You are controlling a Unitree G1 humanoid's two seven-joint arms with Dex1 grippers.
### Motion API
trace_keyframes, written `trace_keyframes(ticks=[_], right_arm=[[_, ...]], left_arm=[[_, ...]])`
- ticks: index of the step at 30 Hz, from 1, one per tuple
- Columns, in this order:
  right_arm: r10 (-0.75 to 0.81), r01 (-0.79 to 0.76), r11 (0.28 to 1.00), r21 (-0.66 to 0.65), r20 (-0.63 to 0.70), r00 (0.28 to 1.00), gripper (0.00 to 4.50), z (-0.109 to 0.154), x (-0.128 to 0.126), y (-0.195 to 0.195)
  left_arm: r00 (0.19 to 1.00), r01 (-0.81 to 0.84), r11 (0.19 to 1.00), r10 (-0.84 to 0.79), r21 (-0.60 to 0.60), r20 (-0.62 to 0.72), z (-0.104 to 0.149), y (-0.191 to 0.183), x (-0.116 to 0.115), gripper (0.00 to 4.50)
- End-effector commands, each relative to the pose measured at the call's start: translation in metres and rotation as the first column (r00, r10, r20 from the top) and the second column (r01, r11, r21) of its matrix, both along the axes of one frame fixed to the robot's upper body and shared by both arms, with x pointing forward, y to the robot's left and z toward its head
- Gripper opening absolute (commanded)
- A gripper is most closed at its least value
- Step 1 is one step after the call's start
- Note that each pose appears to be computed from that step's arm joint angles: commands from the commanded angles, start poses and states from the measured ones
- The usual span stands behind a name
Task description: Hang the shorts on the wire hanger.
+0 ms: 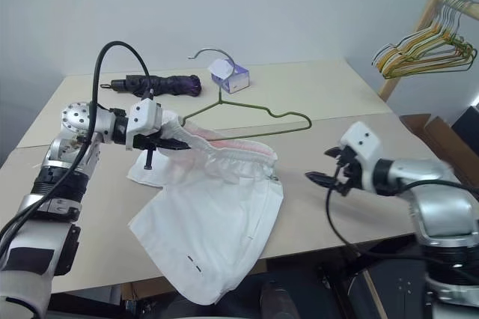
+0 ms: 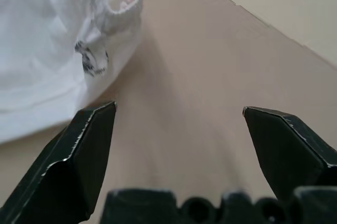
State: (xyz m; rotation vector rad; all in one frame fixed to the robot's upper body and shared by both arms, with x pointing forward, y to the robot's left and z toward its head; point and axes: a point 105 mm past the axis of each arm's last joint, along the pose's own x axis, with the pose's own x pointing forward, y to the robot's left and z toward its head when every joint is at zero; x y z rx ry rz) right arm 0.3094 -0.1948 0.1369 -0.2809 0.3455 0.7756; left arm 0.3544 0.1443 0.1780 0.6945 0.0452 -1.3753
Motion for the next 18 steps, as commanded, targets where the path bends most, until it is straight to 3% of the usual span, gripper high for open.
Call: trace_keyframes(ticks=[1, 6, 12, 15, 18], right_arm=[[-0.036, 0.035, 0.997, 0.074, 0.017, 0.999, 4.46, 0.003, 0.011, 0.025], [0.001, 0.007, 0.977, 0.212, -0.039, 0.999, 4.46, -0.001, 0.017, 0.066], [-0.002, 0.027, 0.98, 0.196, -0.124, 0.992, 4.46, -0.02, 0.026, 0.088], [-0.008, 0.034, 0.98, 0.197, -0.135, 0.991, 3.61, -0.022, 0.029, 0.09], [-0.018, 0.046, 0.979, 0.201, -0.138, 0.99, 2.45, -0.024, 0.031, 0.089]], left_arm=[[0.999, 0.001, 1.0, 0.0, -0.029, 0.049, 0.016, -0.001, 0.0, 0.0], [0.999, -0.002, 1.0, 0.003, -0.024, 0.046, 0.016, 0.0, 0.0, 0.0], [0.999, -0.004, 1.0, 0.005, -0.021, 0.045, 0.014, 0.001, -0.001, 0.0], [0.999, -0.008, 1.0, 0.009, -0.021, 0.045, 0.014, 0.002, -0.002, 0.0], [0.999, -0.015, 1.0, 0.016, -0.022, 0.044, 0.013, 0.004, -0.003, 0.0]])
